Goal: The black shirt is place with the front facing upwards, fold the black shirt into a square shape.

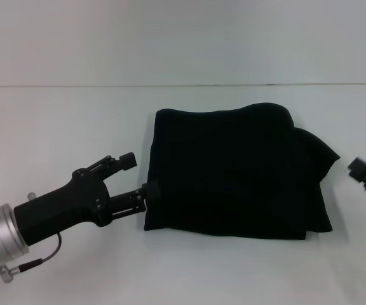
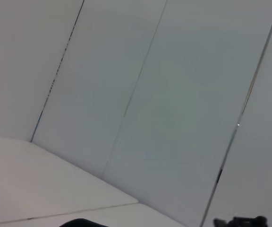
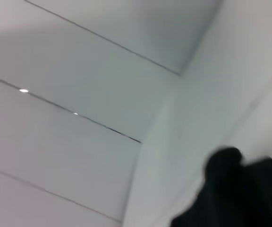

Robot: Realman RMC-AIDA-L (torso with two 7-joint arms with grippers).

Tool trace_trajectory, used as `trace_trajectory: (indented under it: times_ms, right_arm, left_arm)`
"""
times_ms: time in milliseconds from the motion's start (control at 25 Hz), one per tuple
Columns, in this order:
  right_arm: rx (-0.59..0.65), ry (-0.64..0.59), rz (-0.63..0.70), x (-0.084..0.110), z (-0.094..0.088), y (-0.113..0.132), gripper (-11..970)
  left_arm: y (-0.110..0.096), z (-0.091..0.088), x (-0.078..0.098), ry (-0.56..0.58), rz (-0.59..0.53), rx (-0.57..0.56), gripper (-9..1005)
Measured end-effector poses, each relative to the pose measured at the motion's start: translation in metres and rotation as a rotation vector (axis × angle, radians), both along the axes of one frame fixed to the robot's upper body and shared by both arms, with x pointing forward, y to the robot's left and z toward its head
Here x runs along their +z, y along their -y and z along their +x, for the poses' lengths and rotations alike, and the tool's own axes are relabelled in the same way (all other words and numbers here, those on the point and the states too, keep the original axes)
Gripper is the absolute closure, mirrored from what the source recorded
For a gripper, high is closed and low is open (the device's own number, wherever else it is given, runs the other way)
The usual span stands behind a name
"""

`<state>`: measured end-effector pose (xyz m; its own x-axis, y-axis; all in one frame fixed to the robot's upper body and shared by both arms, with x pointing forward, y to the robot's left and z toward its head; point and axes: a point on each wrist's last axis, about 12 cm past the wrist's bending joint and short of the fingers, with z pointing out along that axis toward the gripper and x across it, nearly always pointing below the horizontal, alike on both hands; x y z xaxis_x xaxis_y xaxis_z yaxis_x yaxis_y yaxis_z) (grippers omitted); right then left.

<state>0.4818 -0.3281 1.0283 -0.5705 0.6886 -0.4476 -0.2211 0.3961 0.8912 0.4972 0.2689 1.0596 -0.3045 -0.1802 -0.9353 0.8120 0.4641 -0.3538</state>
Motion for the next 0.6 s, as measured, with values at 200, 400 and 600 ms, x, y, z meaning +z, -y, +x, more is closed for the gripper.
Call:
trace_trajectory:
  times_ms: [200,400,600]
  right_arm:
    - [0.022,0.279,-0.156,0.018,0.011,-0.006,665]
    - [0.100,0.413,-0.417,0.023,0.050,-0.034,489]
    - [0.121,0.390,-0.560,0.026,0.089,-0.056,284]
  left_arm:
    - [0.000,0.001,0.000,0.002,-0.009,0.019,59]
    - [-0.002,0.002,-0.001,-0.012,-0.028,0.050,60]
    - [-0.001,0.003,-0.001,-0.016,-0.046,0.067,60]
